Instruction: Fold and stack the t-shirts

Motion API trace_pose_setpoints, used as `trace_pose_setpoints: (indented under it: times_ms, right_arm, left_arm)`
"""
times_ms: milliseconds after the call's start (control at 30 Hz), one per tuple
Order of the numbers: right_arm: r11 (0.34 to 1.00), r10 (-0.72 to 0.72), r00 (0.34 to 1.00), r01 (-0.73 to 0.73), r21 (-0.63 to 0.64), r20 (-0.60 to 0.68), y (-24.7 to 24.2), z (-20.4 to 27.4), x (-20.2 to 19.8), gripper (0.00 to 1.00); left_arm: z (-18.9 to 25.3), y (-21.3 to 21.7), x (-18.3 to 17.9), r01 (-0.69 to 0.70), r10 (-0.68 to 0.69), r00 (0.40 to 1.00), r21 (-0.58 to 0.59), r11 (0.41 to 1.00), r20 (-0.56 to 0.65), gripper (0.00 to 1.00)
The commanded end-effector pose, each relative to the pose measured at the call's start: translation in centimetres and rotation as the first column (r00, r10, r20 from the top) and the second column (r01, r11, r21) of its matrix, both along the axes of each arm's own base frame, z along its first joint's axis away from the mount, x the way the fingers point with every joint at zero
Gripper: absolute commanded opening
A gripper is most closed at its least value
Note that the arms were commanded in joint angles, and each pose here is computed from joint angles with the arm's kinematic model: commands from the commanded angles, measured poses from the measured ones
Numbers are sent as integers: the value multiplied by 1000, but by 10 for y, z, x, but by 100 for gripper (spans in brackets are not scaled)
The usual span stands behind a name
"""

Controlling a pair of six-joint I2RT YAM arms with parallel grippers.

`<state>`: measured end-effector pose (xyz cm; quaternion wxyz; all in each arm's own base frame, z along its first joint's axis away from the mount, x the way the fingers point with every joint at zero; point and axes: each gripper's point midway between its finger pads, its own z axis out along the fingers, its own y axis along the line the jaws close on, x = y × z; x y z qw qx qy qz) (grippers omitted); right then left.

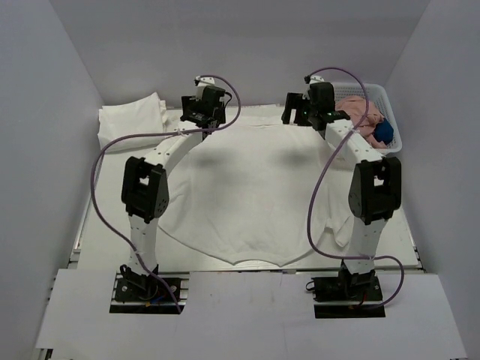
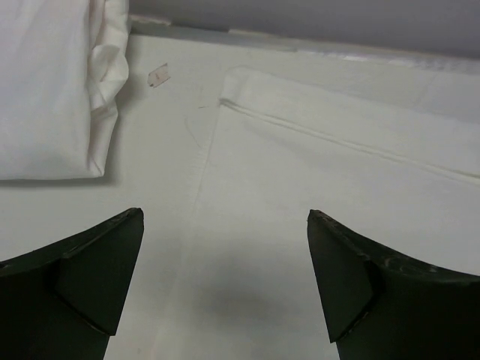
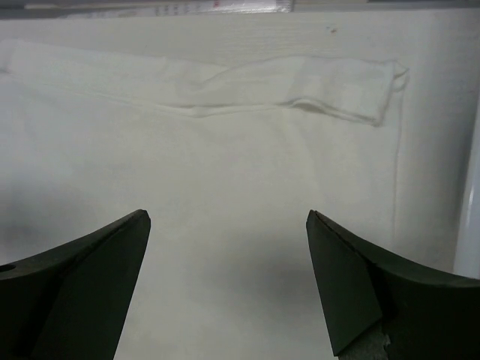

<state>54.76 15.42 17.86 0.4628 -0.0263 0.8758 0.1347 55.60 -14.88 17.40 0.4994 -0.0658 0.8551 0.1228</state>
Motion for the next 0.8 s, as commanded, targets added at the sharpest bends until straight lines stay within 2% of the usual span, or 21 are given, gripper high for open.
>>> trace_pose_setpoints:
  times_ms: [0,33,67,133,167,200,233,267,400,500,600,633,700,733,767]
  right_arm:
    - [989,109,992,-114,91,63,27,22,-23,90]
    - [988,116,992,-121,95,52,30,17,-27,90]
    - [988,126,992,-127,91,21,32,4,-33,90]
    - [987,131,991,-127,95,-37,36,-18,-43,90]
    - [988,129,990,-122,99,-61,37,-25,-47,90]
    - [987,134,987,-125,101,-91,42,-36,-53,90]
    - [989,124,986,-114,90,-113,40,-46,-58,90]
    - [991,114,986,-104,85,-124,40,-52,-61,90]
    - [997,76,977,-68,47,-201,37,-83,-85,90]
    - [999,44,961,-40,18,-272,31,-111,-110,90]
    - [1000,24,926,-20,14,-377,28,-142,-153,90]
    - [1000,5,911,-13,-18,-412,24,-156,-181,90]
    - [999,-4,893,-12,-33,-449,22,-167,-204,90]
    - [999,-25,858,-2,-51,-514,12,-181,-236,90]
    - [999,-17,840,-7,-43,-543,16,-186,-250,90]
  left_arm:
    - [33,-8,-32,17,-13,1000,-142,990,24,100]
    - [12,-11,-51,15,-24,998,-143,990,-63,100]
    - [-7,-11,-62,-39,17,993,-193,980,-117,100]
    - [-50,-1,-105,-118,59,959,-203,972,-278,100]
    - [-62,-1,-117,-160,82,948,-238,958,-306,100]
    - [-96,4,-145,-178,77,918,-230,957,-390,100]
    - [-95,3,-153,-184,71,922,-269,945,-381,100]
    - [-121,8,-177,-209,76,896,-266,941,-437,100]
    - [-146,10,-209,-216,34,872,-322,921,-489,100]
    - [-155,27,-215,-264,102,855,-258,929,-509,100]
    - [-152,31,-204,-286,145,854,-217,933,-500,100]
    - [-156,30,-195,-290,158,853,-201,935,-497,100]
    - [-162,35,-182,-306,179,847,-184,934,-501,100]
    - [-154,30,-165,-305,184,859,-190,933,-478,100]
    - [-166,34,-157,-313,198,849,-163,936,-491,100]
